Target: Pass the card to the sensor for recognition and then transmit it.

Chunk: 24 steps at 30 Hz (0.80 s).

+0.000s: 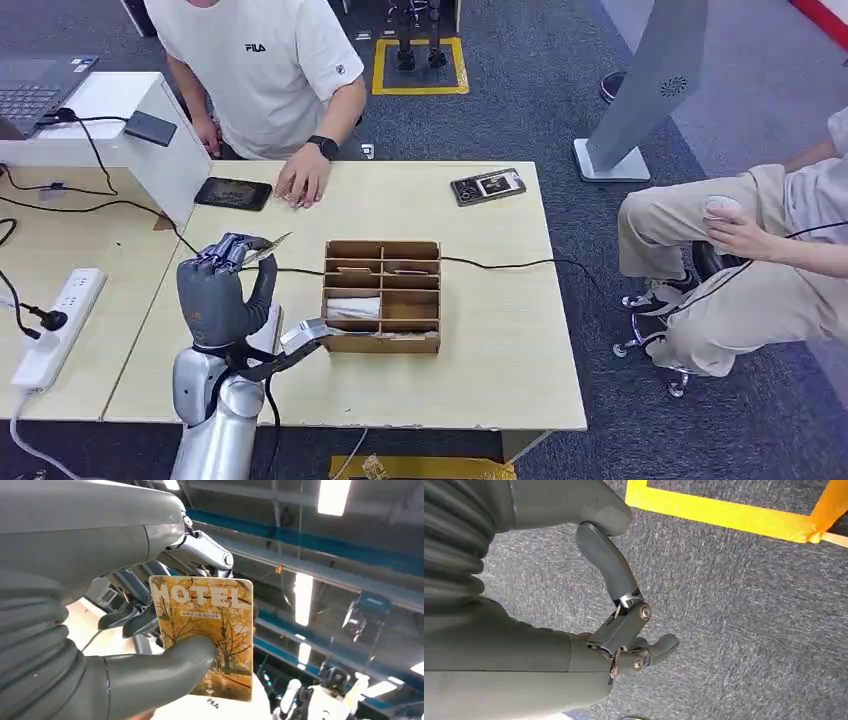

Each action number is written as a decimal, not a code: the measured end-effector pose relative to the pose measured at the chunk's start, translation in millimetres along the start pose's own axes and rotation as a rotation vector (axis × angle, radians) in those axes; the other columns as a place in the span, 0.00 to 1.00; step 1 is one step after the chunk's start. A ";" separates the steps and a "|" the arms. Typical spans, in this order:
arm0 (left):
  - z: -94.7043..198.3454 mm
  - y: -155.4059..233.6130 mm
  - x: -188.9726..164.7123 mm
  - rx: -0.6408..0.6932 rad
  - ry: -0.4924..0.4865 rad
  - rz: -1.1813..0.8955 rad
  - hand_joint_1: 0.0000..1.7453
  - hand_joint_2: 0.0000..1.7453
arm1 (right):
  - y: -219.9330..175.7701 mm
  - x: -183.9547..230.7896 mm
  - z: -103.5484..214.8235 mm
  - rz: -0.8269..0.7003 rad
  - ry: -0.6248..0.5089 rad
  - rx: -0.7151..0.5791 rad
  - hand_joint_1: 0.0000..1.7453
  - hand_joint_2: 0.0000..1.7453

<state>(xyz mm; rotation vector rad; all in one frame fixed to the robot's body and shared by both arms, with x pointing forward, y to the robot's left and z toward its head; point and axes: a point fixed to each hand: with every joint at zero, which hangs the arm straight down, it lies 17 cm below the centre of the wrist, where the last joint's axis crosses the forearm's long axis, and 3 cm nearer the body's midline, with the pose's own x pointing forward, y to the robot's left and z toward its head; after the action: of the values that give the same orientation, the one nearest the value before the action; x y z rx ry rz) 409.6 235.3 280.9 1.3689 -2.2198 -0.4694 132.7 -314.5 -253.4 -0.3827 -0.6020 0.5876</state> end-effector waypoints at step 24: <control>54.0 -59.6 -22.3 -0.198 0.125 0.020 1.00 1.00 | -4.8 -10.3 1.1 -0.006 0.025 -0.009 0.00 1.00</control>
<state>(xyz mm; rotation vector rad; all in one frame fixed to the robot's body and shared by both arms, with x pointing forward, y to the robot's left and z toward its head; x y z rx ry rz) 430.9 231.1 200.3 1.2371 -2.0261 -0.5635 127.1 -324.4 -254.4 -0.3958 -0.5819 0.5735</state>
